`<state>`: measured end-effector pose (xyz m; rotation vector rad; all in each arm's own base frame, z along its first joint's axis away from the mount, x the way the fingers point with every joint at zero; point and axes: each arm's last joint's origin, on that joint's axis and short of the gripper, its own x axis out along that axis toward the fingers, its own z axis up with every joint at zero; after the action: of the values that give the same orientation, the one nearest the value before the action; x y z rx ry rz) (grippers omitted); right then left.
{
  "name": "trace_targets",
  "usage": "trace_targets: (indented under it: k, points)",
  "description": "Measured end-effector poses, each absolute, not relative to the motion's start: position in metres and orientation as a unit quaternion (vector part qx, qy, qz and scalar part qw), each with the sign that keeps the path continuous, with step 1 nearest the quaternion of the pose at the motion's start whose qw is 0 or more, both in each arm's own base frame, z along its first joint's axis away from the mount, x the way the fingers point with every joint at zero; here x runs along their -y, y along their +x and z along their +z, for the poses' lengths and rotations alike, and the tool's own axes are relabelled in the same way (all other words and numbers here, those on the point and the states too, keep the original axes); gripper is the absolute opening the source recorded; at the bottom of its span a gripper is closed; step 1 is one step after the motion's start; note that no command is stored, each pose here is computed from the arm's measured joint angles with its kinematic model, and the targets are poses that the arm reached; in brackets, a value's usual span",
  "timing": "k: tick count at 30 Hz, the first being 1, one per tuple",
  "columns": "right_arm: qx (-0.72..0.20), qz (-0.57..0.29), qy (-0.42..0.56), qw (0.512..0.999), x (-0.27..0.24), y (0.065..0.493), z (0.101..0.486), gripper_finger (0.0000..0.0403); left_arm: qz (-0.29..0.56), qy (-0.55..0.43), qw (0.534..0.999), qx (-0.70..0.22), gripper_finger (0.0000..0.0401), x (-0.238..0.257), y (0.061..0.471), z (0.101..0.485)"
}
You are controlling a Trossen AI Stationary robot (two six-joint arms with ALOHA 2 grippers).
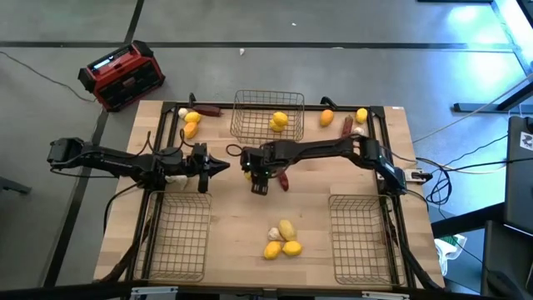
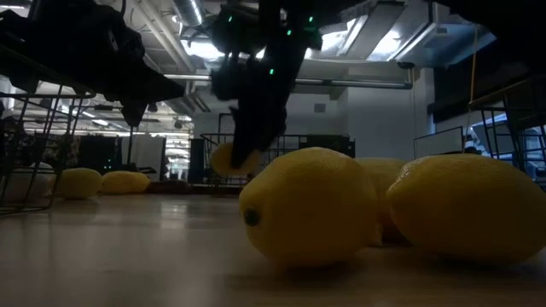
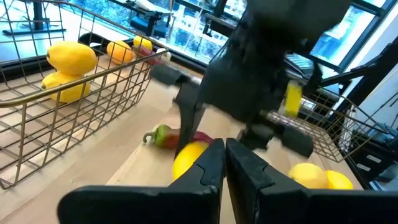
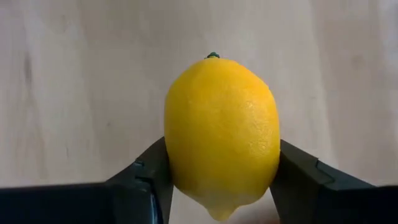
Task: Sort produce into baskets
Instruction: Put the lemon into the top wire basket
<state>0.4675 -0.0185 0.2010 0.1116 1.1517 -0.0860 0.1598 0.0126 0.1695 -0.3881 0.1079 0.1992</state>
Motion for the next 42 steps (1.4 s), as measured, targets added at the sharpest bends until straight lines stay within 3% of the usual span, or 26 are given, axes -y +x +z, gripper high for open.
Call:
trace_targets:
  k: [12,21,33,42]
  points:
    - [-0.535,-0.119,-0.016,0.836,0.030,0.432,0.266,0.0199,0.099,-0.192,0.975,-0.054,0.0013,-0.013,0.160,0.169]
    - [-0.527,-0.219,-0.025,0.821,0.077,0.400,0.304,0.0200,0.099,-0.192,0.975,-0.054,0.0013,-0.013,0.160,0.169]
    - [-0.523,-0.268,0.056,0.808,0.160,0.376,0.303,0.0200,0.099,-0.189,0.976,-0.054,0.0013,-0.013,0.160,0.169]
    - [-0.512,-0.251,0.103,0.815,0.193,0.376,0.287,0.0200,0.099,-0.189,0.976,-0.054,0.0013,-0.013,0.160,0.169]
